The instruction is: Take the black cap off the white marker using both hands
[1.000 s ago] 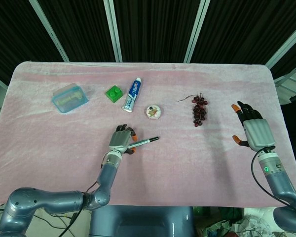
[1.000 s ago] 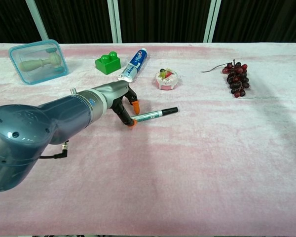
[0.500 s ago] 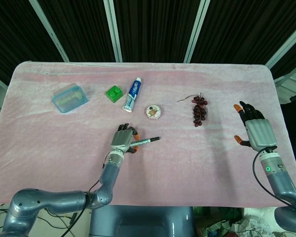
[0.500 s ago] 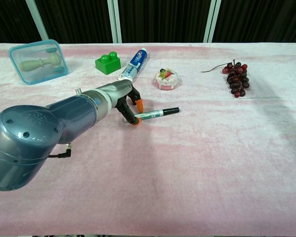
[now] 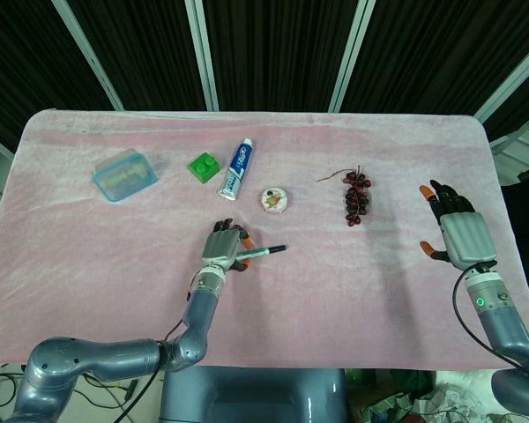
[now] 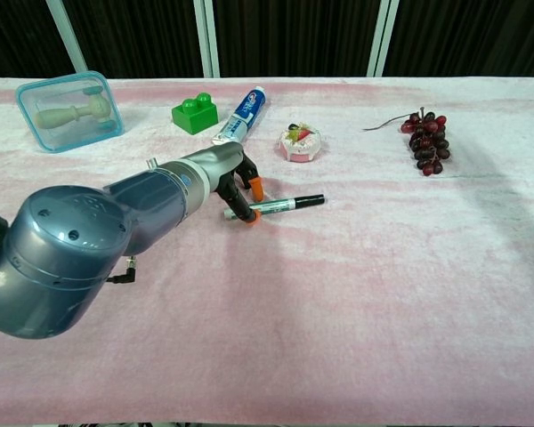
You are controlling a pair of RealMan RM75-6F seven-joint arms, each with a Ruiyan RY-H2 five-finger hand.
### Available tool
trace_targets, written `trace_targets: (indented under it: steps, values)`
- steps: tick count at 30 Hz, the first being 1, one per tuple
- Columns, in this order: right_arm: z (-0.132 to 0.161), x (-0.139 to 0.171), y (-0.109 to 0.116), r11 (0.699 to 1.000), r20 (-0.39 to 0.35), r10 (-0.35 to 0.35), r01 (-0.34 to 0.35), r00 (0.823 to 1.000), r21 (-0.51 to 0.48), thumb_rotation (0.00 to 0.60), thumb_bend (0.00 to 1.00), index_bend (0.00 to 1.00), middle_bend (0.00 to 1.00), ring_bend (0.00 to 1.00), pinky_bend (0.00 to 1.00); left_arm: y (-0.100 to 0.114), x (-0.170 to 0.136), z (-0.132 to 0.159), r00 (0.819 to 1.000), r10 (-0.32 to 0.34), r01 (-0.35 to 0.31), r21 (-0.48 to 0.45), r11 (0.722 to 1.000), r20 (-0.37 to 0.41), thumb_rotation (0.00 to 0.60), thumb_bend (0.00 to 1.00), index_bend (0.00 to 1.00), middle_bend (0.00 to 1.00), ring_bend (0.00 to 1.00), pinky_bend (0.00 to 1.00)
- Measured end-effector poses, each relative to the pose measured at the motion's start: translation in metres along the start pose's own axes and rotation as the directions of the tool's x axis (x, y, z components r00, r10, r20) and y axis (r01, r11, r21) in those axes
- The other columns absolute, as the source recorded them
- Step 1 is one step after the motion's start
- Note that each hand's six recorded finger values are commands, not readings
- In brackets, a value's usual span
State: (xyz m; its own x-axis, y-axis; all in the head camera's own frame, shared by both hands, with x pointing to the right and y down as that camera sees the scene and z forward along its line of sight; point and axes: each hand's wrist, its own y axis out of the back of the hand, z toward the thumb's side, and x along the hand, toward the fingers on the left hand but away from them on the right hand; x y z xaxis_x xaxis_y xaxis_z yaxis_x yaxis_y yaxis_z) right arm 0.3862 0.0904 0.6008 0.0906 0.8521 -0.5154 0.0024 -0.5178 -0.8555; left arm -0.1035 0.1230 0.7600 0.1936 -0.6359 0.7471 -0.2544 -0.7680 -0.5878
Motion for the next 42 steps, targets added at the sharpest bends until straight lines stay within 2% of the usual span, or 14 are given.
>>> trace_targets:
  steps: [16, 23, 30, 42]
  values:
    - [-0.0027, -0.0001, -0.0001, 1.0, 0.008, -0.005, 0.005, 1.0, -0.004, 0.6, 0.16, 0.07, 0.0, 0.04, 0.16, -0.0024, 0.0, -0.0005, 1.0, 0.009, -0.009, 0.021, 1.0, -0.001, 0.6, 0.38, 0.5, 0.23, 0.0, 0.0]
    - [-0.003, 0.0, 0.0004, 1.0, 0.009, -0.006, 0.006, 1.0, -0.004, 0.6, 0.16, 0.07, 0.0, 0.04, 0.16, -0.0034, 0.0008, -0.0011, 1.0, 0.017, -0.016, 0.028, 0.999, 0.0, 0.6, 0.32, 0.48, 0.23, 0.0, 0.0]
    - [-0.0035, 0.0005, -0.0013, 1.0, 0.011, -0.001, 0.001, 1.0, -0.004, 0.6, 0.16, 0.07, 0.01, 0.05, 0.16, -0.0054, 0.0011, -0.0032, 1.0, 0.012, -0.012, 0.028, 1.0, -0.002, 0.6, 0.32, 0.48, 0.24, 0.0, 0.0]
    - [-0.0052, 0.0011, -0.0018, 1.0, 0.01, 0.0, 0.0, 1.0, -0.004, 0.6, 0.16, 0.06, 0.01, 0.05, 0.16, -0.0077, 0.0025, -0.0057, 1.0, 0.014, -0.014, 0.016, 1.0, -0.01, 0.6, 0.45, 0.57, 0.29, 0.0, 0.0]
